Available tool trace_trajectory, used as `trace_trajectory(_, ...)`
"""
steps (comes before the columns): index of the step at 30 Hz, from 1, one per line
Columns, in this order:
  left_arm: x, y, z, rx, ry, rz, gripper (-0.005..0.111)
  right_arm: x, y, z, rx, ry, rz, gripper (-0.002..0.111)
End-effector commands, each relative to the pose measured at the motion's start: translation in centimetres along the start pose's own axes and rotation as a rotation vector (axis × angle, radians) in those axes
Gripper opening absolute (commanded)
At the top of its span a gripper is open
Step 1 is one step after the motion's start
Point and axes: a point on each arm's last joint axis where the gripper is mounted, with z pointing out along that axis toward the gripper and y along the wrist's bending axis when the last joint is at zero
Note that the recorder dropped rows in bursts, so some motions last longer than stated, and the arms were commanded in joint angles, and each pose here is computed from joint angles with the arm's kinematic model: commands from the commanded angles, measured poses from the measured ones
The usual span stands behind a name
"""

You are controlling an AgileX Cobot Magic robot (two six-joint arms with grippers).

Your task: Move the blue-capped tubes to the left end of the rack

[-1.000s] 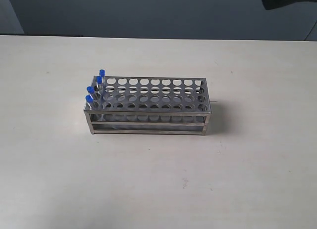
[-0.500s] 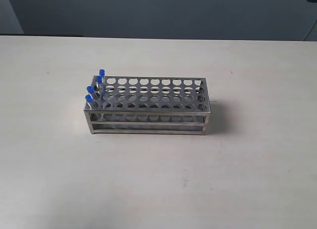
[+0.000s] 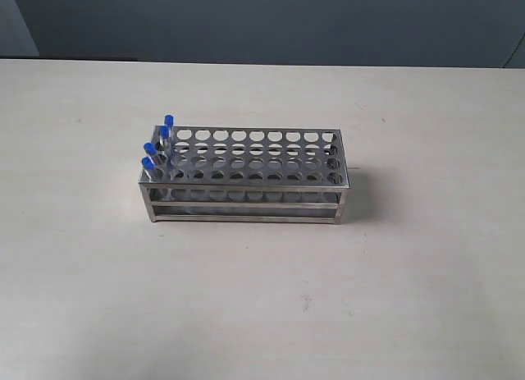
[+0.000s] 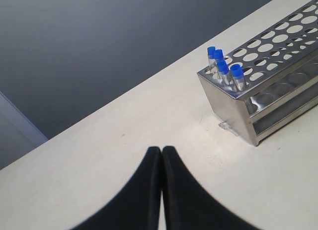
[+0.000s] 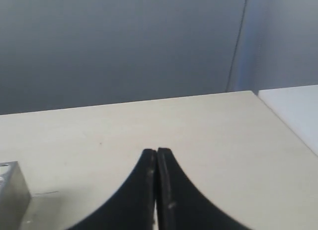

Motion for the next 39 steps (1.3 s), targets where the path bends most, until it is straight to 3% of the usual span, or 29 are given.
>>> trace_trajectory(1, -0.2, 0.0, 0.0, 0.004, -0.010, -0.007, 0.001, 3.1, -0.5, -0.8, 0.066, -0.046, -0.039, -0.001)
trace_trajectory(13, -0.2, 0.0, 0.0, 0.004, -0.008, -0.007, 0.001, 7.5, -0.6, 0.5, 0.067, 0.017, 0.030, -0.001)
trace_trajectory(39, -0.2, 0.0, 0.0, 0.004, -0.008, -0.007, 0.001, 7.5, -0.6, 0.5, 0.067, 0.018, 0.030, -0.001)
